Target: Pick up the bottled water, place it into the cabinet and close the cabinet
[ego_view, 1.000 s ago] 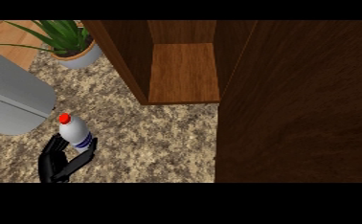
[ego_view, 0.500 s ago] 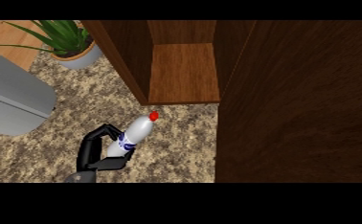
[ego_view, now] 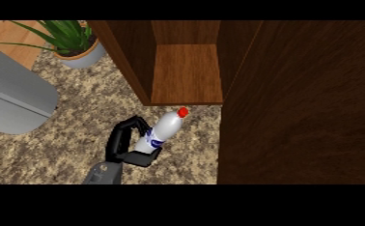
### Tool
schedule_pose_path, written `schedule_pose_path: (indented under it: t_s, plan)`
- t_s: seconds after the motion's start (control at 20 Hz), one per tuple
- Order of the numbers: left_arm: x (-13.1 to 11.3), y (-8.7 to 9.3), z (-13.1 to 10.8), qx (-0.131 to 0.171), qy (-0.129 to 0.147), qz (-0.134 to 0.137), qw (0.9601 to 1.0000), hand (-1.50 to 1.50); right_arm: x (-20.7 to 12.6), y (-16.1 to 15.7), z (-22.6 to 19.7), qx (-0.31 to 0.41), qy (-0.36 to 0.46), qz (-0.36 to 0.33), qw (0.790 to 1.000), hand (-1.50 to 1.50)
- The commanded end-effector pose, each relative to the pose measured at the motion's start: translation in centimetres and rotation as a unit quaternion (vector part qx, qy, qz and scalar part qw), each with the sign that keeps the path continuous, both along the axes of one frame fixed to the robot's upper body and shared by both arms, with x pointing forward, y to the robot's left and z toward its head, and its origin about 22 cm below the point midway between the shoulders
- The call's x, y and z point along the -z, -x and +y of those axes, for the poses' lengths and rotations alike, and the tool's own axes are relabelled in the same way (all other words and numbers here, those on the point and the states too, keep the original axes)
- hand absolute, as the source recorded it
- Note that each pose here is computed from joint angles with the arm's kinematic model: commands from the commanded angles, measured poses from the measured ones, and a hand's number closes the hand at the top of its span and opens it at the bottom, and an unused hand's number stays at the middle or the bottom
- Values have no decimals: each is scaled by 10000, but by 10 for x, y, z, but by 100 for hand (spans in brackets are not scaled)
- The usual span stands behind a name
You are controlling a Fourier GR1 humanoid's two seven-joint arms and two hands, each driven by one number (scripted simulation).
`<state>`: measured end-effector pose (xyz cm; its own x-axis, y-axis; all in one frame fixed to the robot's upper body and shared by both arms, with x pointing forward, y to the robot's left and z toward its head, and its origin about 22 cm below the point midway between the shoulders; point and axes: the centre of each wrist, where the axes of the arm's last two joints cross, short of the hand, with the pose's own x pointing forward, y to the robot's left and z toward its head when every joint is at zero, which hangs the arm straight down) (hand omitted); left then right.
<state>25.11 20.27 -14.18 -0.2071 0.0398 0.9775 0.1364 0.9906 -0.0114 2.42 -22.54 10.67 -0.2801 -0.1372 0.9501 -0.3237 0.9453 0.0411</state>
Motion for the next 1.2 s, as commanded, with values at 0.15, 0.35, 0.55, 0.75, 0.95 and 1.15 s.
schedule_pose_path:
  t_s: [0.15,0.35,0.55,0.75,0.95,1.15]
  plan:
    - [-52,-25,-53,90,246,-61,9996,150,-32,0,-5,23,54,-180,9998,-150]
    - [-62,-43,-70,7,-22,102,9999,150,-43,8,-5,-25,-8,-213,9998,-150]
    - [-113,-68,-101,95,133,145,9998,150,-18,6,-17,16,35,-287,9996,-150]
    - [-115,-76,-111,-187,-122,276,9994,150,-30,2,-20,34,52,-342,9994,-150]
    - [-153,-107,-128,-349,-251,301,9986,150,-24,3,-24,169,-35,-336,9993,-150]
    - [-147,-124,-120,-600,-232,501,9967,150,-25,10,-21,89,-29,-246,9997,-150]
